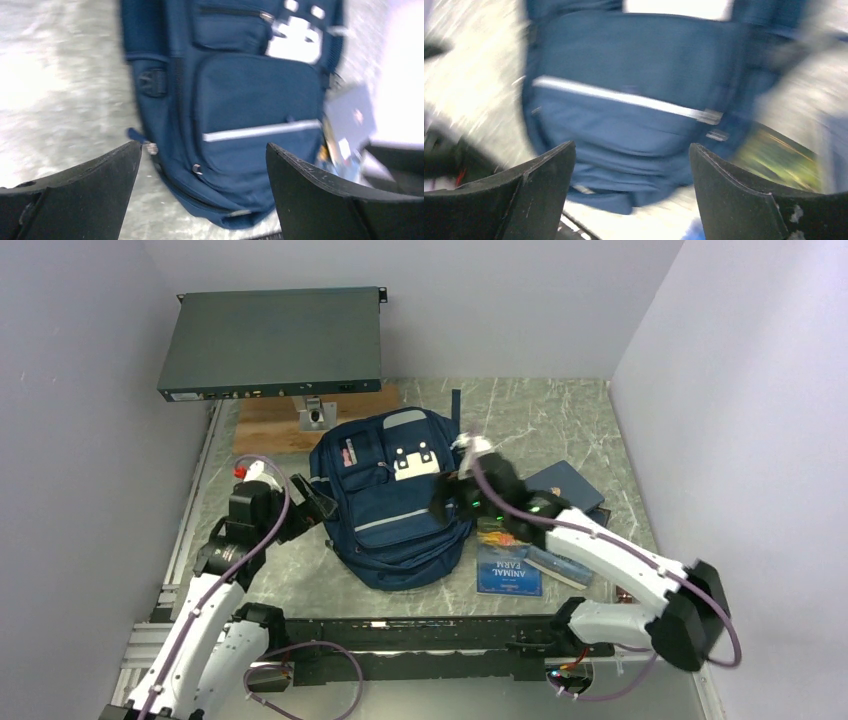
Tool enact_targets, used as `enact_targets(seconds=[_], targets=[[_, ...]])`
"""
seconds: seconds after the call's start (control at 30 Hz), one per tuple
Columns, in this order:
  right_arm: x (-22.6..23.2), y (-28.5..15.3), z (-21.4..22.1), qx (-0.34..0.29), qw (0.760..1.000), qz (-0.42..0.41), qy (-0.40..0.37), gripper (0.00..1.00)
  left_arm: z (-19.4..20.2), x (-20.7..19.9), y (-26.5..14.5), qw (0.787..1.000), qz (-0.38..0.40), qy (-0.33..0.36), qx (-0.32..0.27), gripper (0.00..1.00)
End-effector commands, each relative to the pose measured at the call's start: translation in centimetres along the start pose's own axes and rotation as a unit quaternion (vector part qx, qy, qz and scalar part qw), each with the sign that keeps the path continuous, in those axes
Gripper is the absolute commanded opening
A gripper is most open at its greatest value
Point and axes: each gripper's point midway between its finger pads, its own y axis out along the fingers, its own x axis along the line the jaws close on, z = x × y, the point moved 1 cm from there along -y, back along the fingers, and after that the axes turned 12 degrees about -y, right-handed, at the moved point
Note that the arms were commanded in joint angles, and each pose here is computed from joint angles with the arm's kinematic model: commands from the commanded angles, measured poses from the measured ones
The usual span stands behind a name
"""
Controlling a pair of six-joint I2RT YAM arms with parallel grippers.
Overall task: Pack the student bag
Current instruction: Unzip the student bag at the center of the board, then pick up the book from the center of the board.
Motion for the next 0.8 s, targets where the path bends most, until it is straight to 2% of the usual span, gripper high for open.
enact_targets(seconds=[0.0, 0.07, 0.13, 0.23, 0.4, 0.57, 0.67, 0.77], targets=[[-11.6, -6.2, 5.7, 0.048, 0.953, 0.232, 0.187, 0.89, 3.1, -5.9, -2.4, 0.972, 0.191, 0.098, 0.093, 1.00], [-15.6, -9.2, 7.6, 0.031, 0.920, 0.302, 0.250, 0.94, 4.3, -7.9, -3.8, 0.952, 0.250, 0.121, 0.127, 1.00], [-18.1, -10.7, 10.4, 0.022, 0.897, 0.321, 0.303, 0.97, 5.4, -9.4, -4.7, 0.935, 0.287, 0.148, 0.148, 1.00], [-20.6, -11.9, 11.5, -0.027, 0.879, 0.313, 0.358, 0.99, 7.0, -11.3, -6.0, 0.910, 0.328, 0.179, 0.177, 1.00], [-23.7, -12.6, 11.9, -0.102, 0.828, 0.286, 0.471, 0.99, 9.7, -13.5, -8.5, 0.870, 0.374, 0.218, 0.236, 1.00], [-26.2, -12.0, 13.7, -0.186, 0.787, 0.250, 0.533, 0.97, 10.6, -12.9, -10.3, 0.855, 0.373, 0.241, 0.269, 1.00], [-27.0, -11.3, 13.7, -0.250, 0.777, 0.222, 0.533, 0.93, 10.8, -12.3, -10.9, 0.845, 0.373, 0.262, 0.281, 1.00], [-27.6, -10.1, 14.6, -0.270, 0.772, 0.206, 0.537, 0.81, 11.0, -11.9, -10.8, 0.838, 0.372, 0.278, 0.285, 1.00]])
